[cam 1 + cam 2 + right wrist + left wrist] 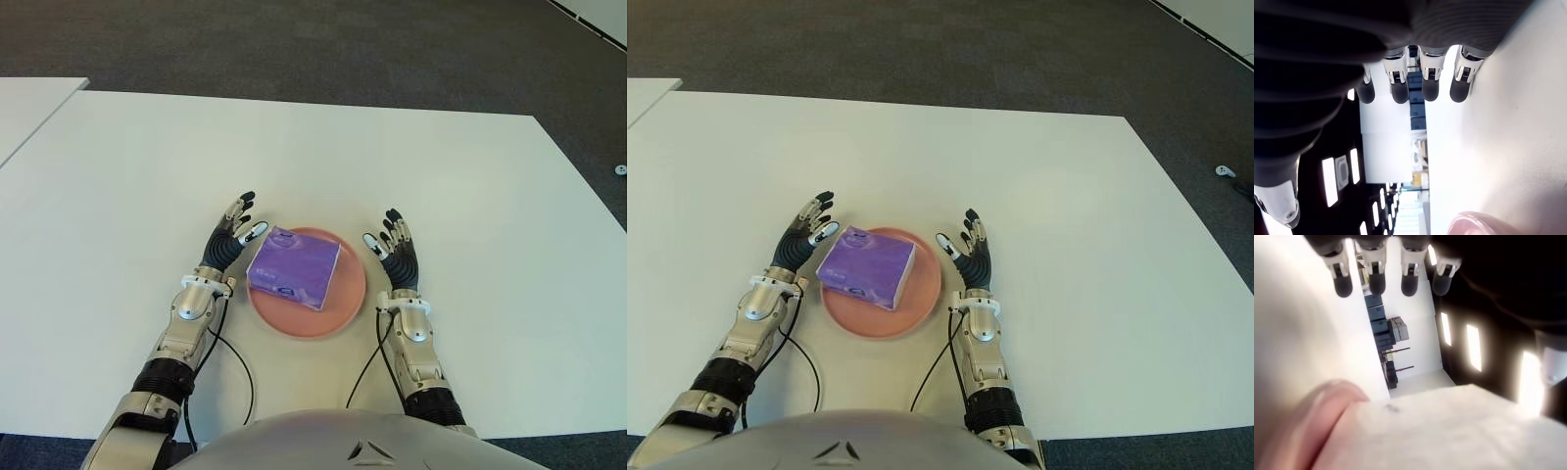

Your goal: Put the tissue paper into the plate.

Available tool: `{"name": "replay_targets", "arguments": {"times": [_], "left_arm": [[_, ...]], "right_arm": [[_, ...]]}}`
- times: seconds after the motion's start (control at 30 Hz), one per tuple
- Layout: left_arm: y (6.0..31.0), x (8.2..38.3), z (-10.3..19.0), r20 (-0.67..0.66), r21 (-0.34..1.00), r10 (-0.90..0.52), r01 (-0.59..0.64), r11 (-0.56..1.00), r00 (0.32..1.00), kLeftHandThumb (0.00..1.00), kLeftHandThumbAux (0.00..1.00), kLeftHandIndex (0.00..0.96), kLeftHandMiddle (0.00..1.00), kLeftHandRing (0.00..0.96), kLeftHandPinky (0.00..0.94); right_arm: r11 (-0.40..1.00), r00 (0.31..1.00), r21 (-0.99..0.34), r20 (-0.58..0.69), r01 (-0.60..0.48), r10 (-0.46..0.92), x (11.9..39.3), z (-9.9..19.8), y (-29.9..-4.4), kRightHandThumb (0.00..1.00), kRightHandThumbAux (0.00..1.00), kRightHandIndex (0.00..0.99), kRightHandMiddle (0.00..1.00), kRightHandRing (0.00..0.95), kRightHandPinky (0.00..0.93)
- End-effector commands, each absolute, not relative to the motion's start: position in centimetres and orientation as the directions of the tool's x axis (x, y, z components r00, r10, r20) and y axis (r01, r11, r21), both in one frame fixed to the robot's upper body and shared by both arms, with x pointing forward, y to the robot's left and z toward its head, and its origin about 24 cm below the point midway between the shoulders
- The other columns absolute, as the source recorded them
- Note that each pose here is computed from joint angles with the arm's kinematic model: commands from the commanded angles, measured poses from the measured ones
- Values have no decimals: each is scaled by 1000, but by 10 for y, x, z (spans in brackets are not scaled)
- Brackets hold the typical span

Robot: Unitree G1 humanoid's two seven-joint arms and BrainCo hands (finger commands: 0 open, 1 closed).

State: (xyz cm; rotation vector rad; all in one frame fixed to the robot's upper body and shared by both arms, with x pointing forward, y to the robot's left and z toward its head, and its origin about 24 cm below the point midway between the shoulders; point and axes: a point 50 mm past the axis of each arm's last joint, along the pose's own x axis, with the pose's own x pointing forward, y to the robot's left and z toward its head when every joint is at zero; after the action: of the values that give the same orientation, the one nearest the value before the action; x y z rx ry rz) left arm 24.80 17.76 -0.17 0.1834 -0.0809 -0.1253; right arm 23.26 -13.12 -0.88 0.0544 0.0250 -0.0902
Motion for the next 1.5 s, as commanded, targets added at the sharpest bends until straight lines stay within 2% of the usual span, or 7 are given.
{"name": "replay_targets", "arguments": {"times": [0.03, 0.5, 0.97, 1.5], "left_arm": [[179, 240, -15, 4, 168, -91, 89, 982, 996, 0, 386, 0, 0, 0, 0], [178, 234, -17, 3, 170, -15, 14, 985, 1000, 0, 378, 0, 0, 0, 0], [198, 233, -17, -3, 163, 118, -115, 980, 993, 0, 404, 0, 0, 0, 0], [201, 227, -24, -66, 195, 166, -150, 969, 984, 0, 433, 0, 0, 0, 0]], "right_arm": [[991, 938, 51, -332, 126, -103, 195, -59, -128, 125, 625, 0, 0, 0, 0], [991, 934, 53, -345, 120, -95, 194, -59, -129, 119, 620, 0, 0, 0, 0], [991, 935, 50, -341, 122, -98, 196, -60, -130, 114, 622, 0, 0, 0, 0], [990, 935, 42, -337, 131, -110, 198, -59, -134, 124, 610, 0, 0, 0, 0]]}}
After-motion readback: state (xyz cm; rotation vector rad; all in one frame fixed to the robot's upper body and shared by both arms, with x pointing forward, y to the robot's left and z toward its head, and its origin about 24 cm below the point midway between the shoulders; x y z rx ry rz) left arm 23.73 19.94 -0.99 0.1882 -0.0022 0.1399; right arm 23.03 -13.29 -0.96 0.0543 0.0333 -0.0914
